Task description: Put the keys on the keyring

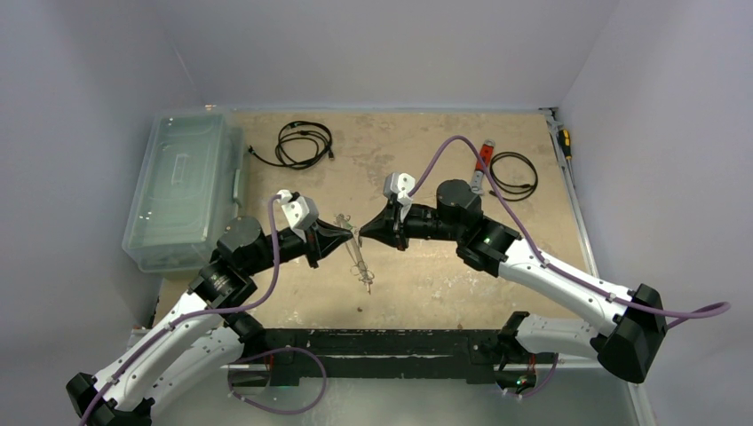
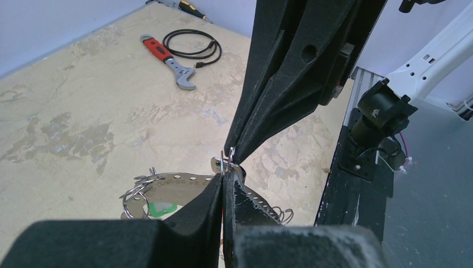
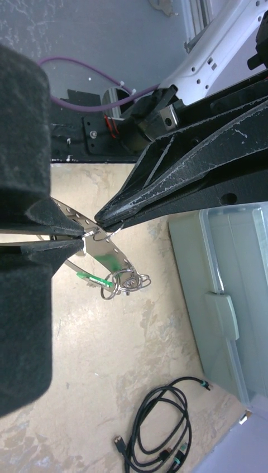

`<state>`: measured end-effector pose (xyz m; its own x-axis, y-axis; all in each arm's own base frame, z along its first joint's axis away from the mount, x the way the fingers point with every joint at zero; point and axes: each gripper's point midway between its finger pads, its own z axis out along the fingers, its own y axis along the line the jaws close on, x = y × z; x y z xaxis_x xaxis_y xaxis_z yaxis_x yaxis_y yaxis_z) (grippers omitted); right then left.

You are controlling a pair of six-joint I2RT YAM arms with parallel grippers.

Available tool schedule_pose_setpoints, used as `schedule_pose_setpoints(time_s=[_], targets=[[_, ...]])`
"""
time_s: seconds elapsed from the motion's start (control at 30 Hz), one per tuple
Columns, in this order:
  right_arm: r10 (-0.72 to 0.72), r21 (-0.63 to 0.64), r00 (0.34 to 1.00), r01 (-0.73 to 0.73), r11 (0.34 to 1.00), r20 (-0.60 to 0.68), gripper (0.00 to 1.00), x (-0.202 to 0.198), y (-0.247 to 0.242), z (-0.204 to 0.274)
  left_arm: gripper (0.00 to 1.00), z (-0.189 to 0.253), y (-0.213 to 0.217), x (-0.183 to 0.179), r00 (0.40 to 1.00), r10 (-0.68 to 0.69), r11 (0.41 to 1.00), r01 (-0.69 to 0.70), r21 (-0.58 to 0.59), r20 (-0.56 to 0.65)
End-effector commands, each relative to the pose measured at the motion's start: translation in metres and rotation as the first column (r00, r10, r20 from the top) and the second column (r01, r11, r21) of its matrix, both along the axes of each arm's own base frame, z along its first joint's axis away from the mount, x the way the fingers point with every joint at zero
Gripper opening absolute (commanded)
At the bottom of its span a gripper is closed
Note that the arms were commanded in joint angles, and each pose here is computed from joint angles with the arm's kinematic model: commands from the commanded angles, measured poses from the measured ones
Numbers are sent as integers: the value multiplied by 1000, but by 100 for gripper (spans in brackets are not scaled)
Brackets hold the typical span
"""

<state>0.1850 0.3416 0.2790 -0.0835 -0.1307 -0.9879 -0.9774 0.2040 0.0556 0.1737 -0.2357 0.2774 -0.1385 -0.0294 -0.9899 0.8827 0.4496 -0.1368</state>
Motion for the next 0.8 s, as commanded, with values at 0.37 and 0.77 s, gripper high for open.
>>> schedule_pose_setpoints(time_s=[0.37, 0.77], targets=[[-59, 104, 990, 46, 994, 127, 59, 1, -13, 35, 0, 29, -3, -9, 996, -38, 997, 44, -70, 84], [-435, 58, 900, 436, 898, -39, 60, 49, -46, 3, 0, 31, 23, 15, 980, 167, 986, -163, -47, 106]])
